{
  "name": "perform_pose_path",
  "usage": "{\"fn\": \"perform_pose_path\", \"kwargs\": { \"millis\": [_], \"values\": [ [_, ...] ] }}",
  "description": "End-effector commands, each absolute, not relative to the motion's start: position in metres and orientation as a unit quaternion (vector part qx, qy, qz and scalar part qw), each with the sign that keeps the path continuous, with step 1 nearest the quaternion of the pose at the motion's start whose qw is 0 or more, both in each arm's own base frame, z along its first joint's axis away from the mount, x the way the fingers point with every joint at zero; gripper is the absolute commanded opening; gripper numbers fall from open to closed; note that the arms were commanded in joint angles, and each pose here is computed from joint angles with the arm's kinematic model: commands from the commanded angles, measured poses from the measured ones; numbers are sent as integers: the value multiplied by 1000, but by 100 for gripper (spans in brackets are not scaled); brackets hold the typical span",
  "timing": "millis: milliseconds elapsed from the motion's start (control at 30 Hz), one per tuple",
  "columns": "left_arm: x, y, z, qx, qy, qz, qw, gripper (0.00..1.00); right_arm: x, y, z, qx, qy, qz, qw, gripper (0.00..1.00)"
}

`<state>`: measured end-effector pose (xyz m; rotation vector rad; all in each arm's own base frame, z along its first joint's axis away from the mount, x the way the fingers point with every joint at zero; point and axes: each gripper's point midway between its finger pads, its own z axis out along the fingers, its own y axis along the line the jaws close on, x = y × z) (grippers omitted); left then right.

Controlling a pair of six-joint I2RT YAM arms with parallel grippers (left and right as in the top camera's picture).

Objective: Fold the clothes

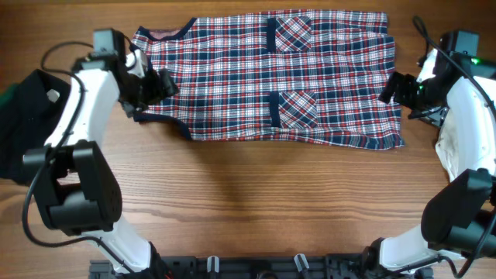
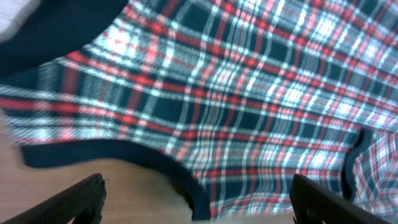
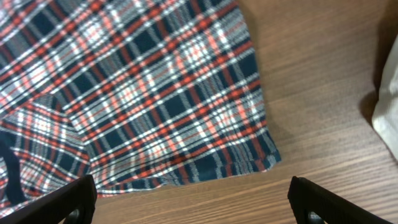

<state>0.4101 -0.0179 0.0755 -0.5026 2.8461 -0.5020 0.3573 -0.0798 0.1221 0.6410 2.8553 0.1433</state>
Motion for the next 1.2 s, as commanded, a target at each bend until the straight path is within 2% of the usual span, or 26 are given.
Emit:
{"fn": "perform_pose_path", "kwargs": {
  "millis": [0, 200, 367, 500, 767, 933, 1000, 1067, 1133, 1167],
  "values": [
    [398, -34, 49, -187, 964, -169, 86, 95, 343, -86, 97, 265, 959, 54, 80, 100],
    [430, -45, 57, -156, 963, -156, 157, 94, 314, -74, 44, 293, 953, 67, 42, 100],
    [430, -59, 58, -139, 965, -159, 158, 94, 293, -68, 7, 351, 933, 67, 26, 100],
    [429, -62, 58, -135, 965, -160, 158, 94, 292, -67, -2, 365, 928, 68, 32, 99],
    [430, -62, 58, -135, 965, -160, 160, 94, 320, -60, 4, 365, 920, 116, 78, 100],
    [430, -62, 58, -135, 965, -160, 160, 94, 338, -50, 11, 351, 916, 162, 107, 94],
    [430, -62, 58, -135, 965, -160, 159, 94, 345, -51, 13, 348, 915, 166, 121, 89],
    [430, -62, 58, -135, 965, -160, 159, 94, 347, -52, 14, 339, 917, 165, 127, 79],
    [430, -62, 58, -135, 965, -160, 159, 94, 346, -56, 12, 337, 920, 151, 130, 51],
    [430, -62, 58, -135, 965, -160, 159, 94, 346, -57, 12, 330, 923, 147, 131, 42]
  ]
}}
